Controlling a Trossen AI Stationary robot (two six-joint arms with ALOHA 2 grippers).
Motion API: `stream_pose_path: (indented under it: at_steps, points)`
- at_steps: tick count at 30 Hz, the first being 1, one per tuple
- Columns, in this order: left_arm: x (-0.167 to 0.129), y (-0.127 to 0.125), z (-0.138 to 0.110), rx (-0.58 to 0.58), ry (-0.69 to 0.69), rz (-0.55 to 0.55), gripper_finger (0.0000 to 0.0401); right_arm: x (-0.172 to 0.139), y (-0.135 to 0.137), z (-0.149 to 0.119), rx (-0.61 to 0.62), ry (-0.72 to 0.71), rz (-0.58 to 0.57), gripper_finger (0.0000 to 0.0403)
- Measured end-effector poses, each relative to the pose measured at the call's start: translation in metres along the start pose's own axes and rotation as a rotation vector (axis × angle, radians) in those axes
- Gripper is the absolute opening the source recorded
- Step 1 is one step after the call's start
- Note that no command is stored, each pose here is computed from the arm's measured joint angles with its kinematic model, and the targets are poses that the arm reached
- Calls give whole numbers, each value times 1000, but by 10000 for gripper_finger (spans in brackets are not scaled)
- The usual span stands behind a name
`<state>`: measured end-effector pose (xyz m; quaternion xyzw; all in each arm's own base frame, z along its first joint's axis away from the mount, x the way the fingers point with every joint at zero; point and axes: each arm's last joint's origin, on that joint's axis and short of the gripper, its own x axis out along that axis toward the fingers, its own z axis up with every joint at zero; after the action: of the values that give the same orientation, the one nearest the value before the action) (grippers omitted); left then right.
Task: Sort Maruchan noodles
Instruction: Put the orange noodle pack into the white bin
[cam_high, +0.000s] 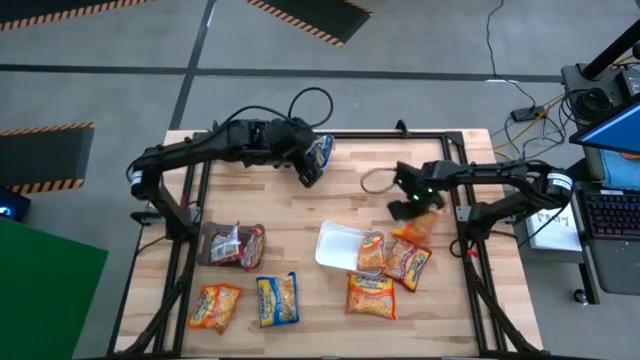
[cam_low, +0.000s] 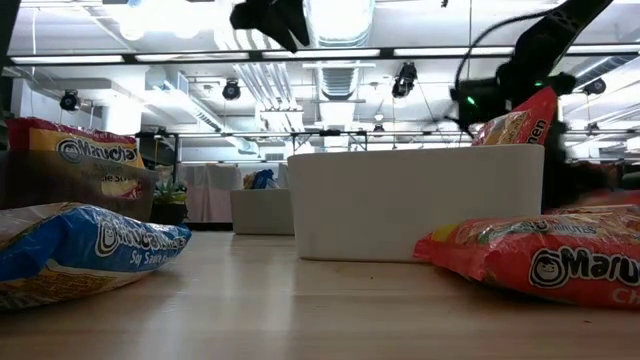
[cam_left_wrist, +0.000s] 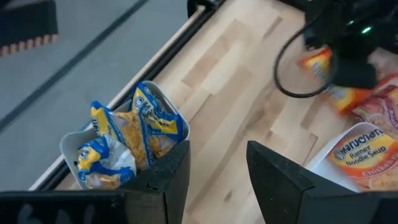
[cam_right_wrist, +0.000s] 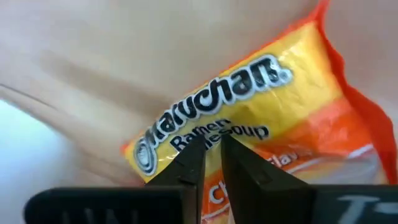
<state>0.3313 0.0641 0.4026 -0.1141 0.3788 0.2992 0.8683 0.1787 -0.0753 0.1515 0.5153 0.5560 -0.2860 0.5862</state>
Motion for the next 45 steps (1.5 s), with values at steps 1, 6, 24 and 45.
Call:
stream_pose_path:
  at_steps: [1,6,24,45]
  points:
    - [-3,-1,0,2,-10,4,142,-1,6,6,-2,-61,62,39]
    - [-6,-2,-1,10,-24,18,142,-16,41,35,-11,-379,422,38]
    - [-6,-2,-1,36,-23,18,142,-55,23,60,60,-345,428,105]
    - [-5,-3,-1,37,-20,19,142,0,-13,69,44,-297,338,322]
